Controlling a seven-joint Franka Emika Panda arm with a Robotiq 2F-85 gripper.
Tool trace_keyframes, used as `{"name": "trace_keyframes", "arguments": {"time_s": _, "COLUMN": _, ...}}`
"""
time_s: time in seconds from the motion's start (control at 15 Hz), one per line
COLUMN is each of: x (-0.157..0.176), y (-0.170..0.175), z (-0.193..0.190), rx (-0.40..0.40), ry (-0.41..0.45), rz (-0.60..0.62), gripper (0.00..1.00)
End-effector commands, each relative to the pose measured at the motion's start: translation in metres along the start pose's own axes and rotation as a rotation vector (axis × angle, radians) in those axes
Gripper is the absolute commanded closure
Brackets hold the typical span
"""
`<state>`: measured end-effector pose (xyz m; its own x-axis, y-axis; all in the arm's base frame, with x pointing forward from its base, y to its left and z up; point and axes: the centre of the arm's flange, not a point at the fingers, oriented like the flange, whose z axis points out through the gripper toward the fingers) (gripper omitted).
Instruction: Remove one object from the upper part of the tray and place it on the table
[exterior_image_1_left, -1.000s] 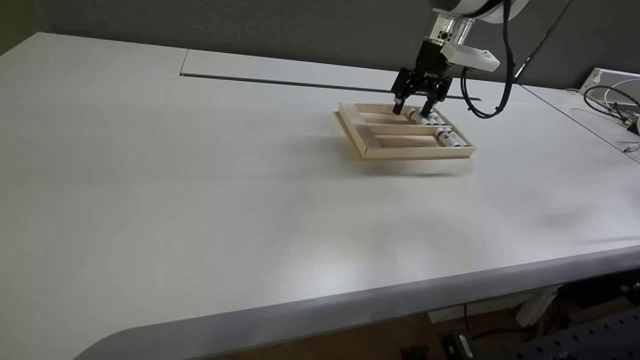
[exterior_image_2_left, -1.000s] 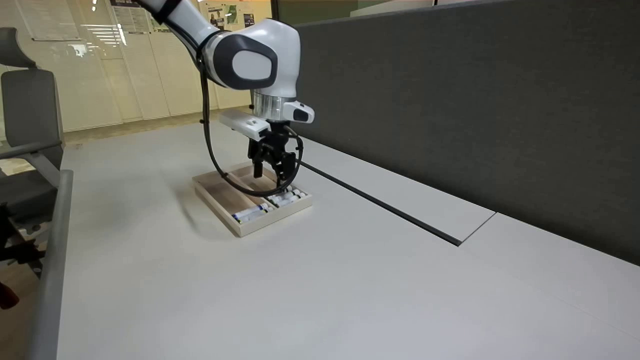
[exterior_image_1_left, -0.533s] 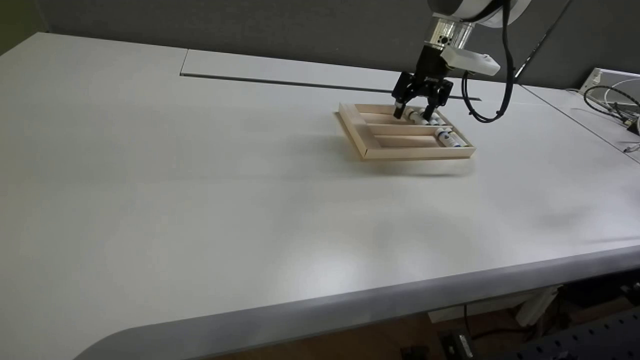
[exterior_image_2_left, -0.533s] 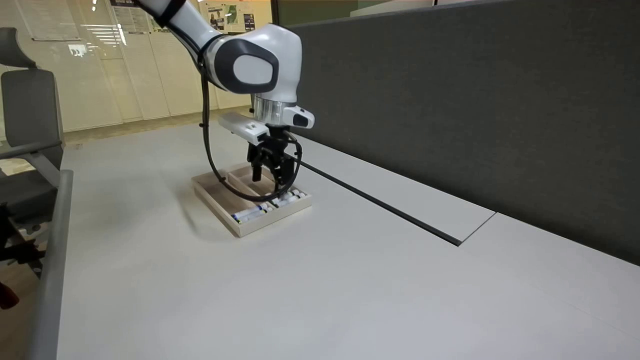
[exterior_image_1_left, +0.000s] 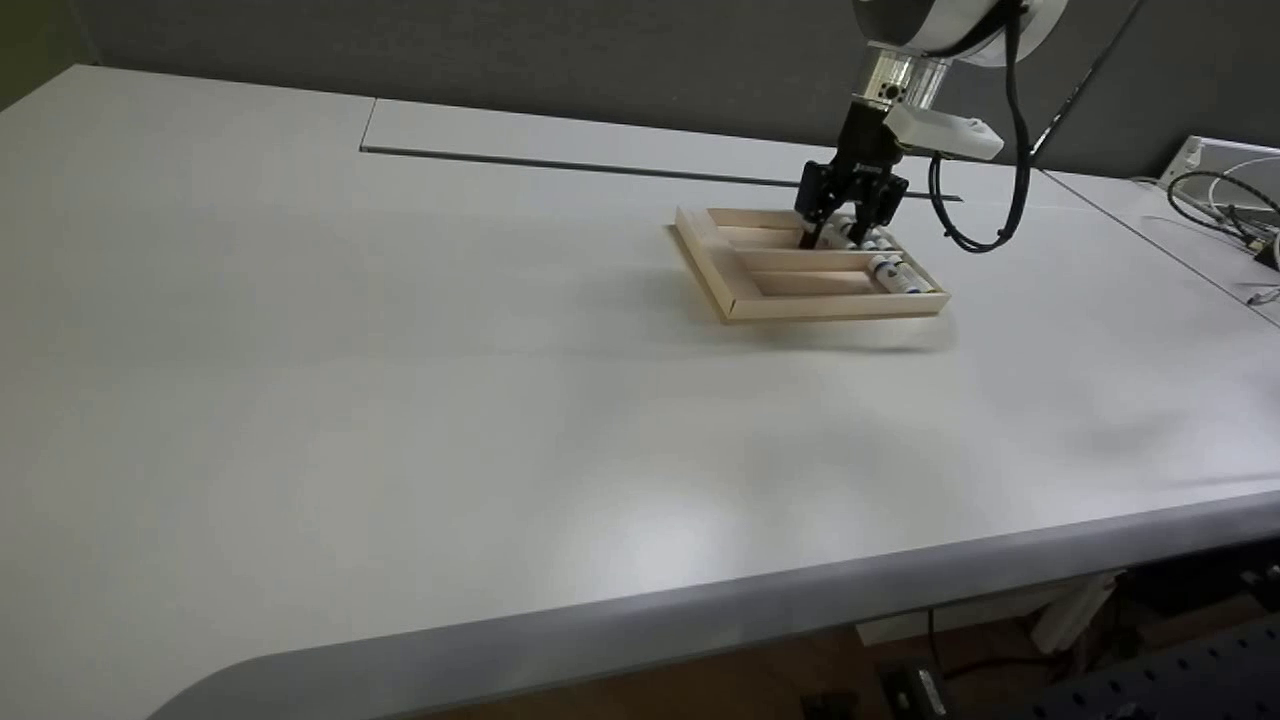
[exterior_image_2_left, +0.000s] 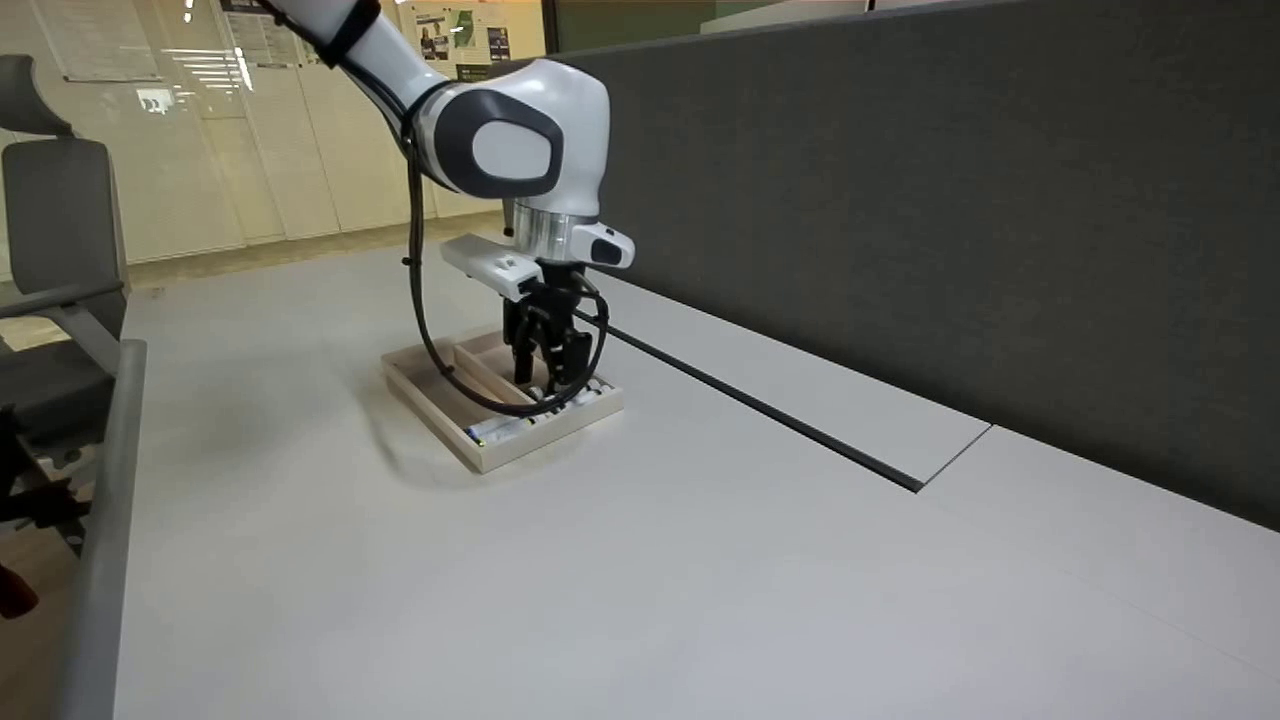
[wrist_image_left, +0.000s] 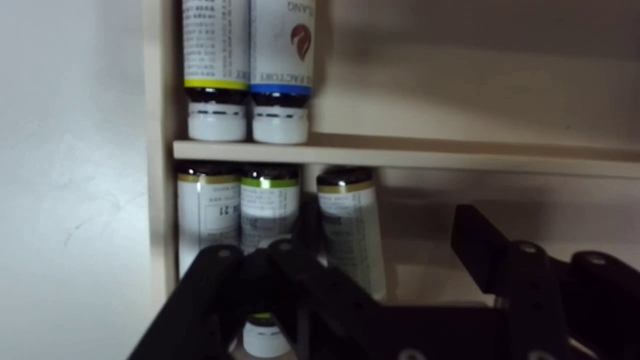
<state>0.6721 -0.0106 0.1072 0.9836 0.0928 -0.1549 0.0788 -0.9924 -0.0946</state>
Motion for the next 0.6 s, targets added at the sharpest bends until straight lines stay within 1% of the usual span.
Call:
{"name": "trace_keyframes", "arguments": {"time_s": 0.0, "x": 0.007, "y": -0.002, "z": -0.008, "rx": -0.015, "ry": 0.005, "rz": 0.022, "gripper": 0.61}}
{"name": "trace_keyframes", "arguments": {"time_s": 0.27, "x": 0.005, "y": -0.009, "z": -0.024, "rx": -0.028, "ry": 0.031, "rz": -0.003, "gripper": 0.87}}
{"name": "trace_keyframes", "arguments": {"time_s": 0.33, "x": 0.005, "y": -0.011, "z": -0.029, "rx": -0.027, "ry": 0.034, "rz": -0.007, "gripper": 0.95}}
{"name": "trace_keyframes", "arguments": {"time_s": 0.53, "x": 0.000, "y": -0.017, "z": -0.060, "rx": -0.012, "ry": 0.054, "rz": -0.026, "gripper": 0.93}}
